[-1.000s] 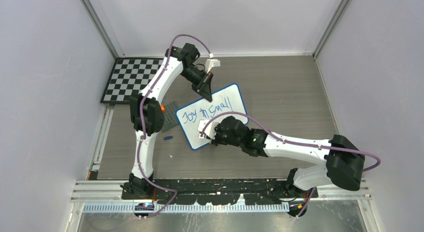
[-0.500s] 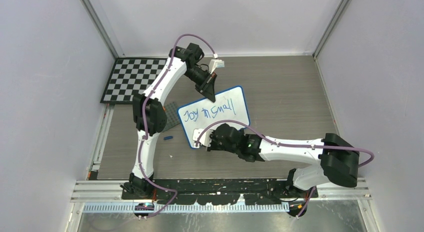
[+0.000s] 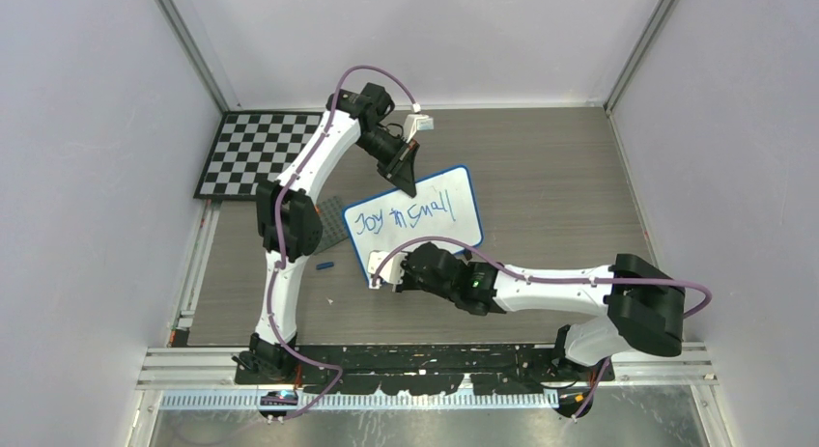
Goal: Write a sentence on the whiteboard
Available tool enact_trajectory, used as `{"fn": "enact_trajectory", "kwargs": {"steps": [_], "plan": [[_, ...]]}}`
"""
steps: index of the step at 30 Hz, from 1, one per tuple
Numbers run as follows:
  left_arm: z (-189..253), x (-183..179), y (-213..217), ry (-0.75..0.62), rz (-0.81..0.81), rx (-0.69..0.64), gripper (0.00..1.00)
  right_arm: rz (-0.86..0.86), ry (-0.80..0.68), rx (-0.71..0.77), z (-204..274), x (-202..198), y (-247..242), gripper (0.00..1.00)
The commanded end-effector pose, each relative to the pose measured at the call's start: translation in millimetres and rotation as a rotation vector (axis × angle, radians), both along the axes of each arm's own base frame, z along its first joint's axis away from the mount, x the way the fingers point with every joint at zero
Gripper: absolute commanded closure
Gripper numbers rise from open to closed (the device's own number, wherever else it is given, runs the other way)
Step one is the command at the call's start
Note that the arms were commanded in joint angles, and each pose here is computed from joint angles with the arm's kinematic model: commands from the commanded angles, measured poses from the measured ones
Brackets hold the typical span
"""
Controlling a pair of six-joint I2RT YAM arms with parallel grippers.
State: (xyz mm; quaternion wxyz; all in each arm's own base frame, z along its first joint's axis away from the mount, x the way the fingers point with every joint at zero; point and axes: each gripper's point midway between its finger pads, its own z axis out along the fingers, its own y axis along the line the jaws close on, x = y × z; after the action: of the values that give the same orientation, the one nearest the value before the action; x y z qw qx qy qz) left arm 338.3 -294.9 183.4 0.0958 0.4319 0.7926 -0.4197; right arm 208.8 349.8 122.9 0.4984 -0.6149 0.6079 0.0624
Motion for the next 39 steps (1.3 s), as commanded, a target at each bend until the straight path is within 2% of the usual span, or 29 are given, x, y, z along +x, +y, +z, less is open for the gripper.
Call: {"fn": "enact_trajectory", "kwargs": {"steps": [1, 13, 29, 39], "plan": [[-36, -23, -2, 0.103, -0.039, 0.119, 1.00, -0.029, -0.062, 0.035, 13, 8, -1, 1.00], [-37, -23, -1, 0.103, -0.036, 0.123, 1.00, -0.094, -0.063, 0.017, 15, 15, -30, 1.00], [-41, -22, -4, 0.109, -0.036, 0.127, 1.00, -0.062, -0.046, 0.100, 43, 13, -8, 1.00], [-41, -23, -5, 0.111, -0.035, 0.127, 1.00, -0.065, -0.060, 0.076, 32, 20, 1, 1.00]]}}
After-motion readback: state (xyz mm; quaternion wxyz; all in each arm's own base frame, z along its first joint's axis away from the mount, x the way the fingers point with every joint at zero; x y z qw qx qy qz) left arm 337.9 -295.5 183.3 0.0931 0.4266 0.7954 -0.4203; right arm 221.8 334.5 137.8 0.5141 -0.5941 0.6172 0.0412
